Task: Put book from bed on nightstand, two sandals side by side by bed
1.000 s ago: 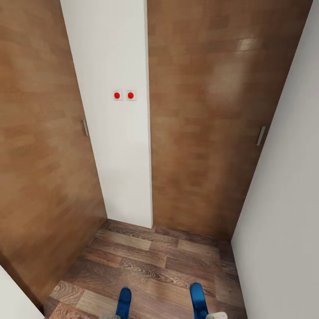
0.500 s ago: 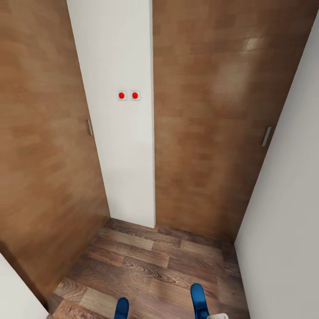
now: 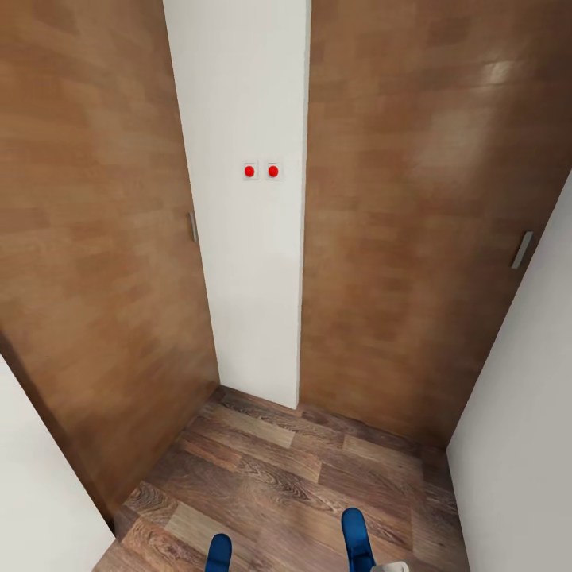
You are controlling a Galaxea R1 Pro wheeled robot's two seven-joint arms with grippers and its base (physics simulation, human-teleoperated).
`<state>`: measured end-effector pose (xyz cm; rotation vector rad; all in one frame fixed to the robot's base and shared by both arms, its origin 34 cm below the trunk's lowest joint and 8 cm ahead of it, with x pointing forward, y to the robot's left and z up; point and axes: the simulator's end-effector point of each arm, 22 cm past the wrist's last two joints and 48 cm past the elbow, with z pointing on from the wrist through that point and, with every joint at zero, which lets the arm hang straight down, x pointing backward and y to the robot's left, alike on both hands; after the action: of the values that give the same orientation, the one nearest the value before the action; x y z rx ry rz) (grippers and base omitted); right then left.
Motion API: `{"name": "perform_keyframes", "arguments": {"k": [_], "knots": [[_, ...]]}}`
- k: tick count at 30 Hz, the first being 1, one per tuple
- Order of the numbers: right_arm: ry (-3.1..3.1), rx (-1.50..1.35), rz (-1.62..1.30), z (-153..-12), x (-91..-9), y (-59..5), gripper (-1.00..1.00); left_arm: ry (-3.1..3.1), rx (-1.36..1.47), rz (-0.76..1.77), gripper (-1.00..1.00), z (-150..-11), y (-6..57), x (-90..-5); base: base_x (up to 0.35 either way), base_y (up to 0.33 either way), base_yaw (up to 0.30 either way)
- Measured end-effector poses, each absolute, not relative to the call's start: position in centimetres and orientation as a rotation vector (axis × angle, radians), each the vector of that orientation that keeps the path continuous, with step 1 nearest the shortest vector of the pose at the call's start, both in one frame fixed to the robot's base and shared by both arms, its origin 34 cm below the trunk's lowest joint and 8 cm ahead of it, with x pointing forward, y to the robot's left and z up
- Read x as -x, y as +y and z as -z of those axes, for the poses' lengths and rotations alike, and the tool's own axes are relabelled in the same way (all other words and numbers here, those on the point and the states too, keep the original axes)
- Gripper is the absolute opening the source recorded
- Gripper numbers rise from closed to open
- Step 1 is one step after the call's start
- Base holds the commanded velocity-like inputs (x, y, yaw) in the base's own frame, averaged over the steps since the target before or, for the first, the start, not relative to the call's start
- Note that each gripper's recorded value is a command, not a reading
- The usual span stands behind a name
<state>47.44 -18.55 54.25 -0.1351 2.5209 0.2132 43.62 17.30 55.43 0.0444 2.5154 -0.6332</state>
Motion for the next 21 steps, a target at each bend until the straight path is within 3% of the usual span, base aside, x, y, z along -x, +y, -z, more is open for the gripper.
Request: {"name": "perform_keyframes", "arguments": {"k": [13,21], "knots": [[2.522,0.134,-0.212,-54.24,-47.43,-18.58,-1.0,2.515,-0.044,0.633,-1.0,-55.43,17.3,-43.62,0.0,0.0,0.002],[2.522,0.133,-0.211,-54.24,-47.44,-18.63,-1.0,2.515,-0.044,0.633,-1.0,-55.44,17.3,-43.61,0.0,0.0,0.227]]}}
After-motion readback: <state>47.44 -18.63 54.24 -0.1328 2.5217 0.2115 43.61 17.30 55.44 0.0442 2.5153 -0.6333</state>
